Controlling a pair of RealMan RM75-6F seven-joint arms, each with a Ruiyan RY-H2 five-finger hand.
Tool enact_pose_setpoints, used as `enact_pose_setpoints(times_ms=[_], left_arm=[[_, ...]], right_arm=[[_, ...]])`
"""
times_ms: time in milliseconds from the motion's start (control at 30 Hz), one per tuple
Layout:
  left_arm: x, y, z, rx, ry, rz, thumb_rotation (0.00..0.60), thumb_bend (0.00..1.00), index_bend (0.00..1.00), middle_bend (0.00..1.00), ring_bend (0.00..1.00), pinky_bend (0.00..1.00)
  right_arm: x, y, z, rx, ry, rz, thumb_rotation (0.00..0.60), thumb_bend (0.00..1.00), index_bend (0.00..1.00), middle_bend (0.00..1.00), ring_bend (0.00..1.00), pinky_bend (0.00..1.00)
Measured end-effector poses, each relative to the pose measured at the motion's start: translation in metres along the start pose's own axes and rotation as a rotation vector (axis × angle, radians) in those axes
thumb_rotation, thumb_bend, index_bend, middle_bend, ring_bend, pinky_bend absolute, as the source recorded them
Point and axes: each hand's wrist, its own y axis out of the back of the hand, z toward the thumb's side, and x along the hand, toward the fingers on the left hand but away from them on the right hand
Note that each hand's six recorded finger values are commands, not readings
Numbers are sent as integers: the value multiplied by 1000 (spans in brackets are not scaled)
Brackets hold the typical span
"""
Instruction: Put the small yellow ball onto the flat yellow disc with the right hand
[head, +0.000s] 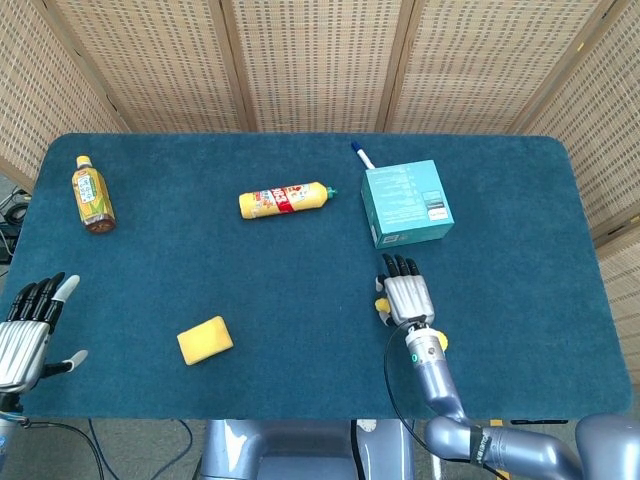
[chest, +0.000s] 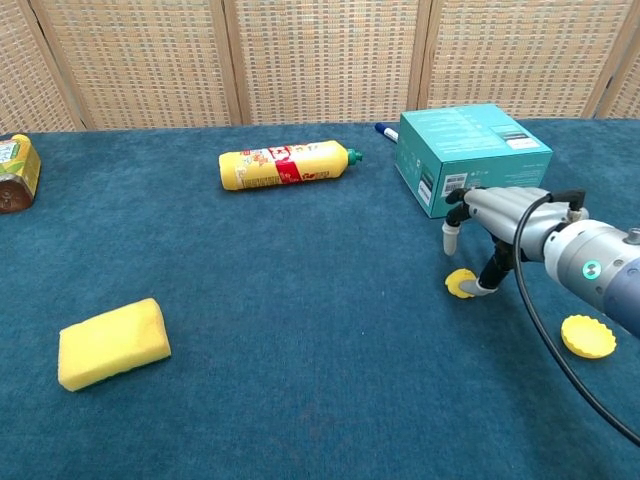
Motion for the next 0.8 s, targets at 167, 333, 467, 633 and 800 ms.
enact_pose_setpoints(times_ms=[167,333,467,633,800], left_arm=[[1,-1,0,2,1,-6,600,146,0,0,0,44],[1,-3,1,4,-3,-11,600,150,0,0,0,43],[1,-3,2,5,-5,-12,600,152,0,0,0,44],[1,-3,3,5,-10,-13,600,156,0,0,0,48],[1,-4,4,5,-14,-16,600,158,0,0,0,50]], right_arm=[[-2,-3,-1,4,-4,12,600,245,393,35,0,79],[-4,-8,-3,14,-13,28,600,247,402,36,0,79],[-5,-13,-3,17,-18,44,600,246,442,44,0,79],[-6,-13,-4,21,-23,46,600,247,470,52,0,79],[-7,-13,-7,23,-31,50,600,247,495,61,0,79]])
